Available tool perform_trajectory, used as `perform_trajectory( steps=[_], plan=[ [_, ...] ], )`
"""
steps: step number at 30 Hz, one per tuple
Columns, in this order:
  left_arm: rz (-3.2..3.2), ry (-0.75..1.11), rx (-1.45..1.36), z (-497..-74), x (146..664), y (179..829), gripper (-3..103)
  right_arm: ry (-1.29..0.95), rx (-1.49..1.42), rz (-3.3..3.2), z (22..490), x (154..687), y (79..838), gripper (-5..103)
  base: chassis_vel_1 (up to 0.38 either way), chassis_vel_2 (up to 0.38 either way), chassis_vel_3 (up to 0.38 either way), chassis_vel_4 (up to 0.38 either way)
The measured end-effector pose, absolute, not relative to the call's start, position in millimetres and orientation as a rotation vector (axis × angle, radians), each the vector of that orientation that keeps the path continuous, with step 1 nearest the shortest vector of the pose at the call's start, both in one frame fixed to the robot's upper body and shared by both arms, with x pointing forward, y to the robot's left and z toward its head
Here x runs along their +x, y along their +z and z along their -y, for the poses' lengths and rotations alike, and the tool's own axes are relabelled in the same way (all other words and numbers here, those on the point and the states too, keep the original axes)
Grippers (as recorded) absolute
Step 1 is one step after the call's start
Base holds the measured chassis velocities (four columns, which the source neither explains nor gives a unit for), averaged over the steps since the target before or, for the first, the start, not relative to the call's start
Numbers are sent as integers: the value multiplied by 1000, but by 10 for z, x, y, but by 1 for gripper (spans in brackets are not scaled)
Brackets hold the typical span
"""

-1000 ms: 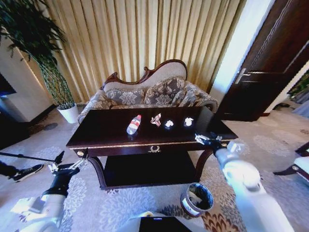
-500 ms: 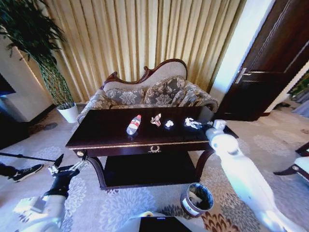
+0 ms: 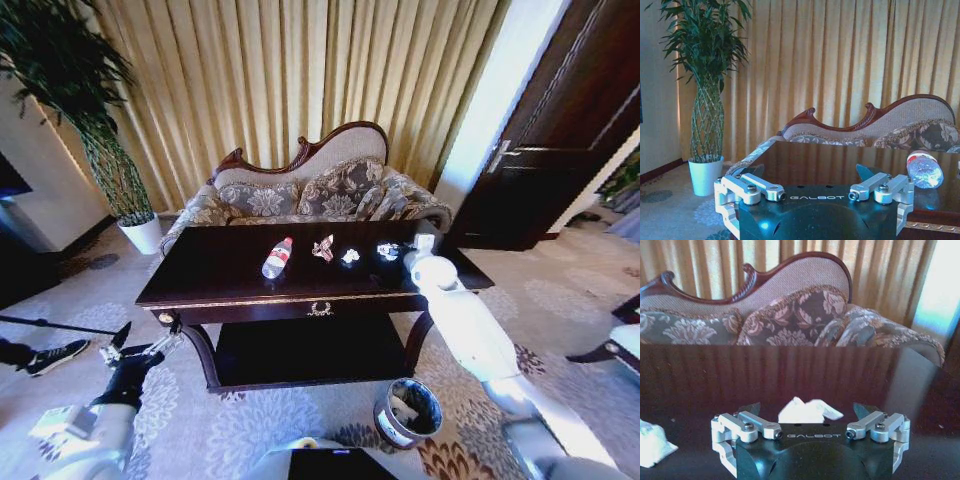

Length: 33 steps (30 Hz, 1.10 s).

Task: Move to the front of the table and place the trash on the table into the trash bin.

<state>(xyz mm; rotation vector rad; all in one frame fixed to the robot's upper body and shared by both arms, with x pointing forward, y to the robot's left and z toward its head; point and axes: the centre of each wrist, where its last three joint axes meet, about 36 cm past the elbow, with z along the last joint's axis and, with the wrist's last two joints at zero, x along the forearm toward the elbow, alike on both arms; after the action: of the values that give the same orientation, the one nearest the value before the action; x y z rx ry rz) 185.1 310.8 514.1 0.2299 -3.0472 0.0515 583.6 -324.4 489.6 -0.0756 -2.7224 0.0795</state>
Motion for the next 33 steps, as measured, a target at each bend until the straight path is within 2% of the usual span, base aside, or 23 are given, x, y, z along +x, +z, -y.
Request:
perform_trajectory(
  steps=[9, 10, 13, 18, 22, 24, 28, 29, 32, 33],
  plan=[
    [3052, 49, 221, -3109, 1864, 5147, 100, 83, -124, 2701, 3342, 5820, 4799, 100, 0, 0, 0, 0],
    [3053, 50, 220, -3107, 1867, 5147, 100, 83, -123, 2698, 3345, 5808, 4782, 102, 0, 0, 0, 0],
    [3054, 51, 220, -3105, 1869, 5148, 100, 84, -116, 2696, 3335, 5778, 4760, 88, 0, 0, 0, 0],
    [3054, 49, 220, -3107, 1868, 5148, 100, 81, -113, 2699, 3323, 5771, 4756, 78, 0, 0, 0, 0],
    [3056, 47, 219, -3108, 1870, 5149, 100, 77, -112, 2704, 3313, 5771, 4764, 55, 0, 0, 0, 0],
    [3056, 47, 218, -3108, 1871, 5150, 100, 77, -112, 2705, 3313, 5770, 4768, 55, 0, 0, 0, 0],
    [3057, 48, 213, -3103, 1874, 5148, 100, 76, -114, 2719, 3326, 5758, 4812, 34, 0, 0, 0, 0],
    [3057, 48, 213, -3103, 1874, 5148, 100, 76, -114, 2719, 3326, 5758, 4812, 34, 0, 0, 0, 0],
    [3057, 49, 209, -3101, 1875, 5147, 100, 75, -111, 2733, 3330, 5734, 4859, 18, 0, 0, 0, 0],
    [3058, 49, 208, -3100, 1875, 5147, 100, 74, -109, 2740, 3330, 5724, 4874, 18, 0, 0, 0, 0]
  ],
)
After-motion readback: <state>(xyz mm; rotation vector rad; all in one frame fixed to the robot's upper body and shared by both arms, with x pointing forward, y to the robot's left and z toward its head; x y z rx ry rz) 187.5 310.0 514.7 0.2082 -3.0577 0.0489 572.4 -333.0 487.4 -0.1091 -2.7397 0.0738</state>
